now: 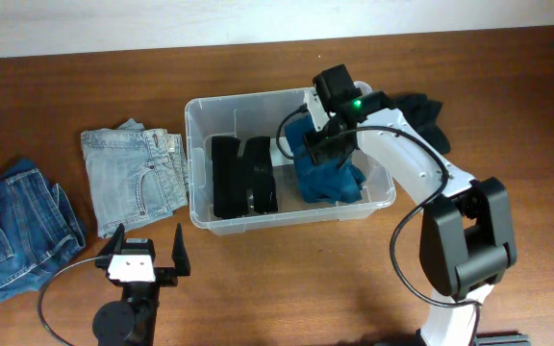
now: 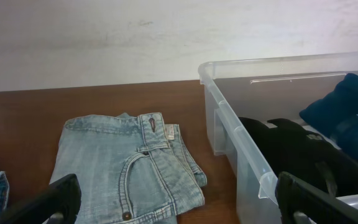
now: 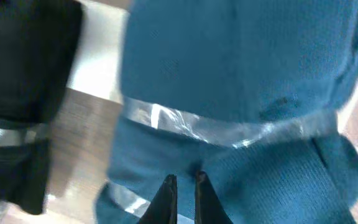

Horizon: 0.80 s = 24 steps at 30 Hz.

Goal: Pack container
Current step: 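Press the teal sweater down beside the black clothes and release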

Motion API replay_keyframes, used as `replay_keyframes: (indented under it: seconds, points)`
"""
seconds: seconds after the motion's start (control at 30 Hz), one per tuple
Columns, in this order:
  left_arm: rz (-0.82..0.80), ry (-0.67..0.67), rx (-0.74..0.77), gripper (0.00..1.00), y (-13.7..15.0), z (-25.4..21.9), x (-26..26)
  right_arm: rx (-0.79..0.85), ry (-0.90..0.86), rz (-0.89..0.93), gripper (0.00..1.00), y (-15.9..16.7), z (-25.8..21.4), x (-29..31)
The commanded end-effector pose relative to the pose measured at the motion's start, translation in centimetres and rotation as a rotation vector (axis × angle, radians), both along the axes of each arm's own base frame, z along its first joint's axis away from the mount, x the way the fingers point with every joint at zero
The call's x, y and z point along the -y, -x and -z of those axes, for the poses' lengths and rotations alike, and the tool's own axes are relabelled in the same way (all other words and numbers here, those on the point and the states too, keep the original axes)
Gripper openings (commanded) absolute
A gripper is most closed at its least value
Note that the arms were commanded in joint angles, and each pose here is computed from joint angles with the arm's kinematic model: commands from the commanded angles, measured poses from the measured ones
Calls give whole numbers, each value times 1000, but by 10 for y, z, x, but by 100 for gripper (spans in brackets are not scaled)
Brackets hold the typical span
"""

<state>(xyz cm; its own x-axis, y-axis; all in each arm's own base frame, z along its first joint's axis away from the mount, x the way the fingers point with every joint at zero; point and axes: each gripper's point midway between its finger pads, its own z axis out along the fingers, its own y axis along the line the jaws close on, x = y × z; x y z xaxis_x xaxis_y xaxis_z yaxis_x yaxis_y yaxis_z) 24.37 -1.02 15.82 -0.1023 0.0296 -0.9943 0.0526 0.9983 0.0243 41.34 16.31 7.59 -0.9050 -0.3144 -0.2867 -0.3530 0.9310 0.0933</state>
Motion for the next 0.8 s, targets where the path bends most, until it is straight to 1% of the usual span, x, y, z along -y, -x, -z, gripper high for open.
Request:
replay_keyframes:
  seconds: [0.0, 0.17, 0.4, 0.5, 0.77]
  points:
    - [6, -14, 3, 99, 0, 2, 0, -20, 114, 36, 5, 4, 13, 18]
    - [6, -14, 3, 99, 0, 2, 0, -43, 204, 51, 5, 12, 15, 35]
    - [3, -14, 3, 99, 0, 2, 0, -60, 211, 50, 4, 16, 16, 36]
    - [3, -14, 2, 99, 0, 2, 0, -48, 186, 46, 4, 14, 12, 32]
    - [2, -14, 2, 99, 0, 2, 0, 20, 67, 28, 4, 4, -24, 12]
